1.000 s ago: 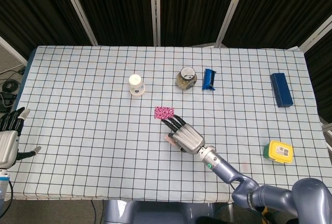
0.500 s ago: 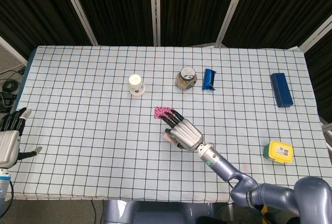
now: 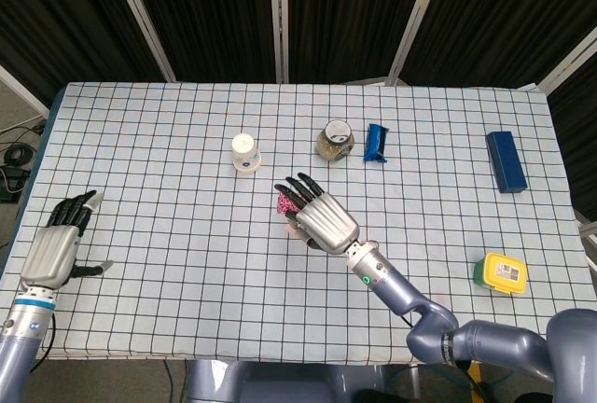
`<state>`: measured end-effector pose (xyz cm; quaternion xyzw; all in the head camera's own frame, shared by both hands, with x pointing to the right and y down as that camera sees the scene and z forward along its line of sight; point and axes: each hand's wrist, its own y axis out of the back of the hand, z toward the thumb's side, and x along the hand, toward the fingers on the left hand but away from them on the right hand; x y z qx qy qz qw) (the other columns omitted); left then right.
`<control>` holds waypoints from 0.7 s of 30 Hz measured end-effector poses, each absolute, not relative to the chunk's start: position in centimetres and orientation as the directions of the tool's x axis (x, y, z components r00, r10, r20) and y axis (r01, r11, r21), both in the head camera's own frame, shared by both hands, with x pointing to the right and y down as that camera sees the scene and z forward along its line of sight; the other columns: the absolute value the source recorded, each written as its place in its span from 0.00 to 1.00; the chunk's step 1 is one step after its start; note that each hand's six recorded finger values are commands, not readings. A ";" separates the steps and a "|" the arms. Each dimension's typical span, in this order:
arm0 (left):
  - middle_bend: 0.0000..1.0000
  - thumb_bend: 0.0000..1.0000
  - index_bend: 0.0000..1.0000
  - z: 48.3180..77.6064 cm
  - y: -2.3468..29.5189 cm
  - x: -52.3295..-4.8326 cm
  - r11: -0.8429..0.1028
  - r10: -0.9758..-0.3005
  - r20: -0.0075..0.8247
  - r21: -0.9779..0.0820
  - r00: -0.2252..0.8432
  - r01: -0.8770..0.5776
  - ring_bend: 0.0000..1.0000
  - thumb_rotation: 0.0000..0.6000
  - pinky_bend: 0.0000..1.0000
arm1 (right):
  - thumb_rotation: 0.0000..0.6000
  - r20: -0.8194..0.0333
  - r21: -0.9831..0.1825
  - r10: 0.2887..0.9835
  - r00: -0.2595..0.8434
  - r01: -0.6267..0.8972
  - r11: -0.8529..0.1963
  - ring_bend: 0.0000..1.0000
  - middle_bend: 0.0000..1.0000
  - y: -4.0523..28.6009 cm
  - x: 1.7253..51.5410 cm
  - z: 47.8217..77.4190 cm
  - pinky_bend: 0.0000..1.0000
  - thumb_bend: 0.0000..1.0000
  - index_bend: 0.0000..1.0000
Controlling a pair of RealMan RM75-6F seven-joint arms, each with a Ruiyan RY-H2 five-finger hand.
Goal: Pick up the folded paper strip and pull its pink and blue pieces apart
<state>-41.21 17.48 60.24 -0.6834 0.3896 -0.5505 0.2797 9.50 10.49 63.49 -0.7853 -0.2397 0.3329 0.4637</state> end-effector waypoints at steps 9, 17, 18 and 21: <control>0.00 0.00 0.10 61.6 15.7 -36.7 -0.569 -0.822 0.546 -0.771 0.164 -0.284 0.00 1.00 0.00 | 1.00 -0.302 -0.885 0.717 0.629 0.093 -0.455 0.00 0.10 8.8 8.8 61.6 0.00 0.43 0.75; 0.00 0.14 0.33 64.1 14.6 -28.4 -0.629 -0.777 0.541 -0.661 0.321 -0.408 0.00 1.00 0.00 | 1.00 -0.334 -0.859 0.746 0.576 0.140 -0.493 0.00 0.10 7.7 8.0 60.6 0.00 0.43 0.76; 0.00 0.14 0.33 64.5 14.5 -27.3 -0.636 -0.772 0.539 -0.645 0.338 -0.424 0.00 1.00 0.00 | 1.00 -0.341 -0.853 0.749 0.568 0.149 -0.501 0.00 0.10 7.5 7.9 60.5 0.00 0.44 0.76; 0.00 0.14 0.35 65.6 13.7 -23.7 -0.654 -0.756 0.526 -0.598 0.389 -0.463 0.00 1.00 0.00 | 1.00 -0.354 -0.841 0.757 0.549 0.166 -0.515 0.00 0.10 7.2 7.7 60.3 0.00 0.44 0.76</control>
